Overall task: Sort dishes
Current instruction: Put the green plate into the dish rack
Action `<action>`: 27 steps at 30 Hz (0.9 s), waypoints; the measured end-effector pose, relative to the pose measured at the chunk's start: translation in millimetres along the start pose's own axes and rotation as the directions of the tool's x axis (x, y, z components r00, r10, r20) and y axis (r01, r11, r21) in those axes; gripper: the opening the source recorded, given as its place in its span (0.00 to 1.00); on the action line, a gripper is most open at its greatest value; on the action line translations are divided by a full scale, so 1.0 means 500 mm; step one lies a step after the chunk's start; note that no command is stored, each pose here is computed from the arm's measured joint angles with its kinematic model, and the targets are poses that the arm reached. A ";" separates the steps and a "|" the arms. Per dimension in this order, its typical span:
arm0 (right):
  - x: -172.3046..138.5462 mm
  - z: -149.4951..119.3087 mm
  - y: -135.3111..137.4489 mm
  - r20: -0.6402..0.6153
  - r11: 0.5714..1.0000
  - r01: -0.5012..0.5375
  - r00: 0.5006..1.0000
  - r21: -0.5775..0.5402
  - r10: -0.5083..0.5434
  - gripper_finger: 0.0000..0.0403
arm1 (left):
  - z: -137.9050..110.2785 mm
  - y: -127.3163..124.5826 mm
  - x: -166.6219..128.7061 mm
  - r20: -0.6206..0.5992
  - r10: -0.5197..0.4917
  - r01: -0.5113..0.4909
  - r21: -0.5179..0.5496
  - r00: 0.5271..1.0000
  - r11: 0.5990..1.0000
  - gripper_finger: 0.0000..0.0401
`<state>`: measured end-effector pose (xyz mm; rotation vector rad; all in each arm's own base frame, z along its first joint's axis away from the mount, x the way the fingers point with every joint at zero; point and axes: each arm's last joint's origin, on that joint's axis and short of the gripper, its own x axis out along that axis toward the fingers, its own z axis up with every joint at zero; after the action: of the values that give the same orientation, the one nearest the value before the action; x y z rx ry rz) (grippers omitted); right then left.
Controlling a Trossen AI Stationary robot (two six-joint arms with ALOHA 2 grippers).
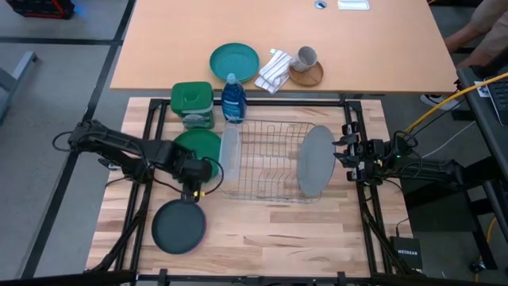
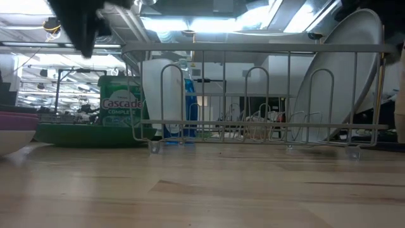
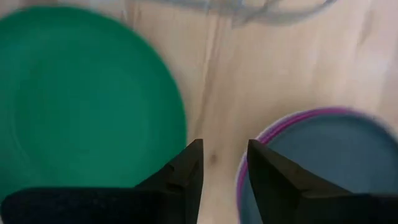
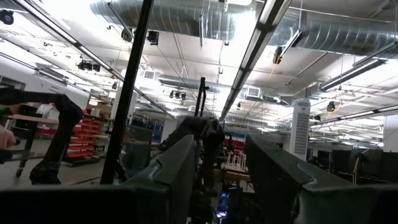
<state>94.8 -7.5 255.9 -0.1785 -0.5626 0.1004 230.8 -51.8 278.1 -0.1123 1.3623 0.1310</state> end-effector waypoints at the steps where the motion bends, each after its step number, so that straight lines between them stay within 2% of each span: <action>1: 0.000 0.000 0.000 0.000 1.000 0.000 1.000 0.000 0.000 0.37 | -0.005 0.002 0.011 -0.016 0.011 -0.011 -0.005 1.000 1.000 0.28; 11: 0.000 0.000 0.000 0.000 1.000 0.000 1.000 0.000 0.000 0.37 | -0.046 0.011 0.113 -0.069 0.046 -0.048 -0.033 0.997 0.998 0.28; 22: 0.000 -0.003 0.000 -0.017 1.000 0.000 1.000 0.001 0.000 0.37 | -0.080 0.020 0.178 -0.080 0.058 -0.060 -0.030 0.995 0.998 0.28; 27: 0.000 -0.008 0.000 -0.039 1.000 0.008 0.999 0.006 -0.008 0.37 | -0.094 0.028 0.204 -0.052 0.123 -0.125 -0.026 0.991 0.992 0.28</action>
<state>96.9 -8.1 252.7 -0.1721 -0.5238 0.0908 203.8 -42.6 168.8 -0.0556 1.4185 0.2542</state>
